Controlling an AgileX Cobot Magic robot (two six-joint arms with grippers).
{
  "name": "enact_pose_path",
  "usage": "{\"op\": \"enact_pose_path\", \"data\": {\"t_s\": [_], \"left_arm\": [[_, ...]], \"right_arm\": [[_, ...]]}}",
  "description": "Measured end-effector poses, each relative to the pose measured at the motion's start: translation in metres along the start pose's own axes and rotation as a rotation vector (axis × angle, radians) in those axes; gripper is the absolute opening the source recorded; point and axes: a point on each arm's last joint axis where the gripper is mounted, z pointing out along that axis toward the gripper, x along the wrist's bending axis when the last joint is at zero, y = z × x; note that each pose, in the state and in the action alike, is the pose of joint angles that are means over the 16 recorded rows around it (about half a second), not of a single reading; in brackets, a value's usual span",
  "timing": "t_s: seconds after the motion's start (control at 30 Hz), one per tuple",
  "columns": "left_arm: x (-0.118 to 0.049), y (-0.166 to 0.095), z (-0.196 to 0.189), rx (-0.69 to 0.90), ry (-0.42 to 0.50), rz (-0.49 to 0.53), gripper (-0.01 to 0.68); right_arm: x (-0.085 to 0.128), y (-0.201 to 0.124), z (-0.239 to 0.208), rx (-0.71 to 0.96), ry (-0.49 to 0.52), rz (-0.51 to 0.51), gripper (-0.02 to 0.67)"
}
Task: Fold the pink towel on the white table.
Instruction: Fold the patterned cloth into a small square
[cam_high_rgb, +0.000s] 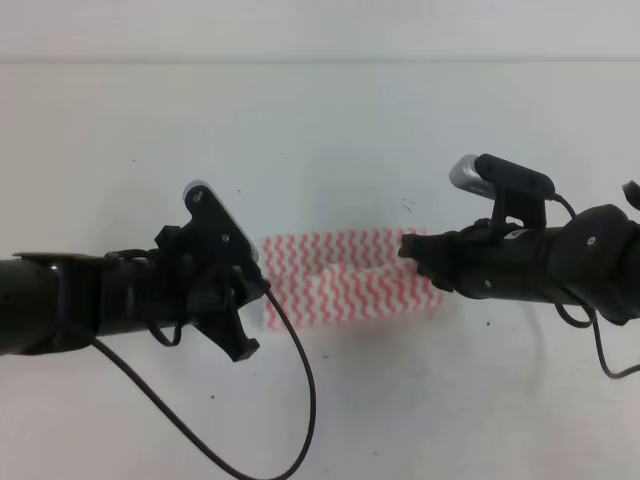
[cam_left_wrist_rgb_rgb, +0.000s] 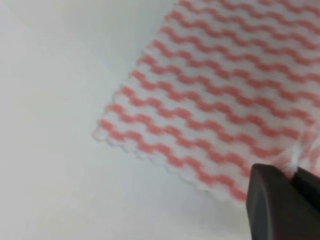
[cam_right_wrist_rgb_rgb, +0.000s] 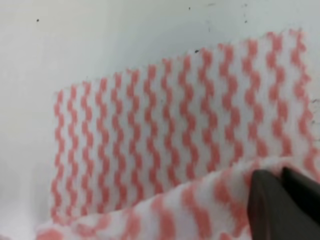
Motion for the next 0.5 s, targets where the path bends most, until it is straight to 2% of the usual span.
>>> {"op": "enact_pose_path", "data": {"t_s": [0.5], "left_arm": [[0.0066,-0.0031,0.0071,0.040,0.032,-0.053,-0.004]], "right_arm": [[-0.0025,0.0051,-0.0019,-0.031,-0.008,0.007,-0.017]]}}
